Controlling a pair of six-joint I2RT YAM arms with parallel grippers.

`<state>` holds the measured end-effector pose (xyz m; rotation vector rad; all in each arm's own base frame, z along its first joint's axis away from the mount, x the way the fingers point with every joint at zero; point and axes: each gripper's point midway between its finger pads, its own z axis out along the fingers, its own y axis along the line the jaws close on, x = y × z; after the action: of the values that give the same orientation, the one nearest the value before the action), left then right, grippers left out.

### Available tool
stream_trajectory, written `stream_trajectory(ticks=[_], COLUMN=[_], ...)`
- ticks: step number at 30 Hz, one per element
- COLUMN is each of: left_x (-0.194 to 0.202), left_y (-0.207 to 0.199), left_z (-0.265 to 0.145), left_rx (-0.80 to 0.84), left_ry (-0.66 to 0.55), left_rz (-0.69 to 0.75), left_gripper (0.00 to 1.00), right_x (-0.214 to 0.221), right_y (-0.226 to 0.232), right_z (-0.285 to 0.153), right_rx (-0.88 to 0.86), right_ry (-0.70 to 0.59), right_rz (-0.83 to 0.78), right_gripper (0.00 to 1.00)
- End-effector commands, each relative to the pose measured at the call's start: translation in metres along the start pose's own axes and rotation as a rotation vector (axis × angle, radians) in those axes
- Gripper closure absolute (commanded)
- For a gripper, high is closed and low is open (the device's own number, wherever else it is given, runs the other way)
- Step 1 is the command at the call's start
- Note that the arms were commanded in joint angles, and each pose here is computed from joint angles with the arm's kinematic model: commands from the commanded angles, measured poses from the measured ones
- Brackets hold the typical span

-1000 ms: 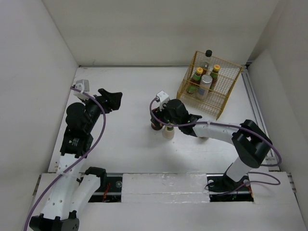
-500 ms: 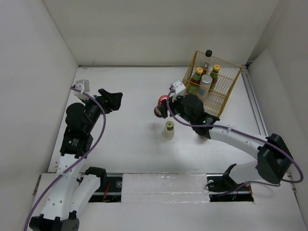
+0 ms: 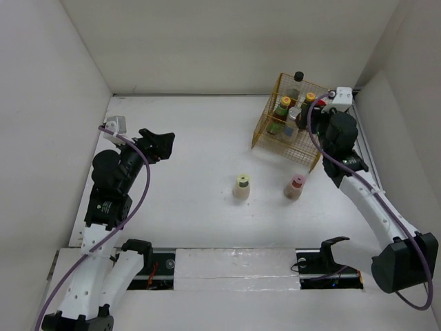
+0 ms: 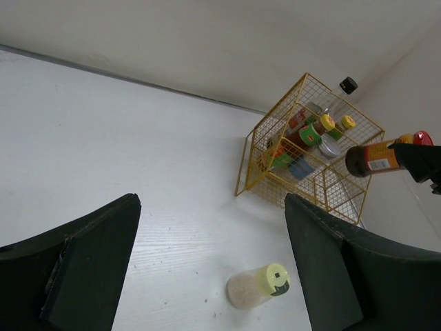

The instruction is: Organize the condiment bottles

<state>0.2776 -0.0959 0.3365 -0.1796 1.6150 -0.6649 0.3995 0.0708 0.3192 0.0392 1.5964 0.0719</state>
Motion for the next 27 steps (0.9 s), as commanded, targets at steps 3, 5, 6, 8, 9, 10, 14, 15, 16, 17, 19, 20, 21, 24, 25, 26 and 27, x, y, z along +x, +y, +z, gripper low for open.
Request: stream_trajectory(ticks=[3,5,6,8,9,10,14,15,16,17,19,20,21,24,25,26,27], left_x=[-0.012,-0.01,-0.01,-0.007,-0.007,-0.007,-0.007,-0.008,-0.008,-0.008,-0.008,-0.008,-0.008,-0.008,-0.008,-0.008,-0.008], left_y=[-0.009,-0.007,-0.007,-0.007,-0.007,-0.007,-0.007,-0.006,-0.006,-0.006,-0.006,-0.006,-0.006,-0.006,-0.006,-0.006,-0.006], left_z=[-0.001,0.002,0.002,0.004,0.004,0.004,0.004,0.004,0.004,0.004,0.004,0.004,0.004,0.004,0.004,0.004,0.004], left_rx=[0.038,0.032,0.032,0.035,0.035,0.035,0.035,0.028,0.028,0.028,0.028,0.028,0.028,0.028,0.028,0.028,0.028], left_ry=[-0.048,-0.039,-0.039,-0.026,-0.026,-0.026,-0.026,-0.031,-0.031,-0.031,-0.031,-0.031,-0.031,-0.031,-0.031,-0.031,-0.031], left_rz=[0.02,0.019,0.019,0.017,0.017,0.017,0.017,0.017,0.017,0.017,0.017,0.017,0.017,0.017,0.017,0.017,0.017], left_gripper=[0.19,0.19,0.19,0.19,0.19,0.19,0.19,0.19,0.19,0.19,0.19,0.19,0.19,0.19,0.19,0.19,0.19], right_x=[-0.084,-0.08,-0.082,-0.08,-0.071,-0.067,-0.063,-0.059,-0.055,-0.048,-0.034,-0.029,-0.029,-0.011,-0.011,-0.004,0.006], right_y=[-0.038,-0.057,-0.06,-0.067,-0.071,-0.073,-0.075,-0.076,-0.076,-0.077,-0.077,-0.075,-0.071,-0.07,-0.069,-0.071,-0.071], right_z=[0.004,0.012,0.015,0.022,0.028,0.031,0.044,0.047,0.049,0.053,0.061,0.063,0.064,0.069,0.069,0.068,0.07], right_rx=[0.085,0.122,0.124,0.128,0.139,0.149,0.147,0.148,0.148,0.15,0.152,0.138,0.117,0.106,0.105,0.116,0.117], right_ry=[-0.208,-0.196,-0.196,-0.186,-0.166,-0.156,-0.16,-0.15,-0.141,-0.125,-0.099,-0.087,-0.085,-0.047,-0.048,-0.034,-0.015], right_rz=[0.046,0.048,0.046,0.041,0.038,0.037,0.036,0.035,0.034,0.024,0.021,0.019,0.018,0.026,0.041,0.049,0.058], right_gripper=[0.53,0.53,0.53,0.53,0.53,0.53,0.53,0.53,0.53,0.53,0.53,0.53,0.53,0.53,0.53,0.52,0.52])
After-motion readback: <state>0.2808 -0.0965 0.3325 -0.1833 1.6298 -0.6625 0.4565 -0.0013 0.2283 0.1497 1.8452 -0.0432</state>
